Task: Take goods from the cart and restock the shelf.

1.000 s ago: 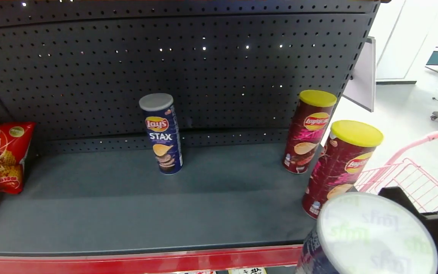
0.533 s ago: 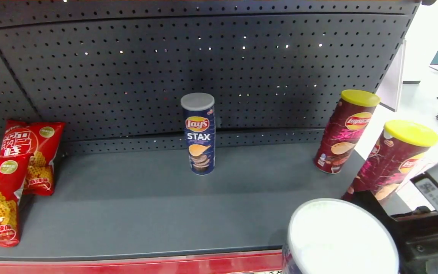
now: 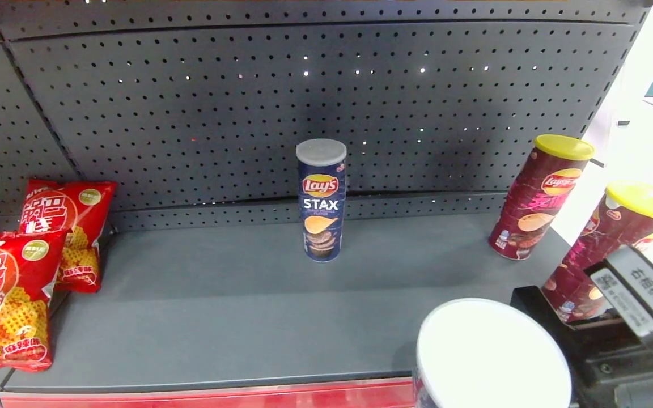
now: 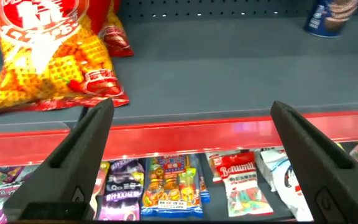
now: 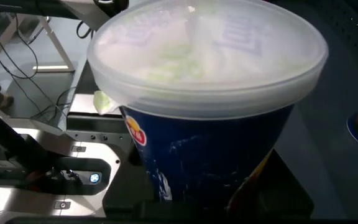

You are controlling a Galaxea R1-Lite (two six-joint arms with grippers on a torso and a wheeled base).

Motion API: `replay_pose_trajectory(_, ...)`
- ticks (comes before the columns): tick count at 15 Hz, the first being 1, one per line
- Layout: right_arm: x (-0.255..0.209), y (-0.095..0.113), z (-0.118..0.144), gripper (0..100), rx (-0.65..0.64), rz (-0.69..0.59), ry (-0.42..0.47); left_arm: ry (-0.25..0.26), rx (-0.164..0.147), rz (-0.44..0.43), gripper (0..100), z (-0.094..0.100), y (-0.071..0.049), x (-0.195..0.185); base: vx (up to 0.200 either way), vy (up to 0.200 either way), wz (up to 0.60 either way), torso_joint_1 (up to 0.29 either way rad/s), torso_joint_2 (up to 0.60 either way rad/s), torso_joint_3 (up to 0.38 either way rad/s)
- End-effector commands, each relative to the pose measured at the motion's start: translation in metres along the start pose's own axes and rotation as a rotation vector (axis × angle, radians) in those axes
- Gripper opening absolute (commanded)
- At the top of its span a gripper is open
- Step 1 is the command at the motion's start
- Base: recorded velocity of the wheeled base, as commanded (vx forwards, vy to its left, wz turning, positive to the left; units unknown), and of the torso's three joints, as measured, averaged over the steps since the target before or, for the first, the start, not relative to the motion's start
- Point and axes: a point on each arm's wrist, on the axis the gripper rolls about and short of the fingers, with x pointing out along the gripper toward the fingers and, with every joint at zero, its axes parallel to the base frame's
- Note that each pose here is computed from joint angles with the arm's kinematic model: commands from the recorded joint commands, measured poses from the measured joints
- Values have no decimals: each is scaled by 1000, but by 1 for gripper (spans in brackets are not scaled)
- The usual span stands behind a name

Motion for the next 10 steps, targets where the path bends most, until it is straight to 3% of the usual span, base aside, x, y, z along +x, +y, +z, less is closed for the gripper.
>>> replay_pose_trajectory(1,0,0,0,0,1,-1,1,-1,0,0,100,0,0,0,0,0,0,0,0,0)
replay_pose_trajectory(10,-2,1,-2,0,15,-3,2,1,0,2,100,0,0,0,0,0,0,0,0,0)
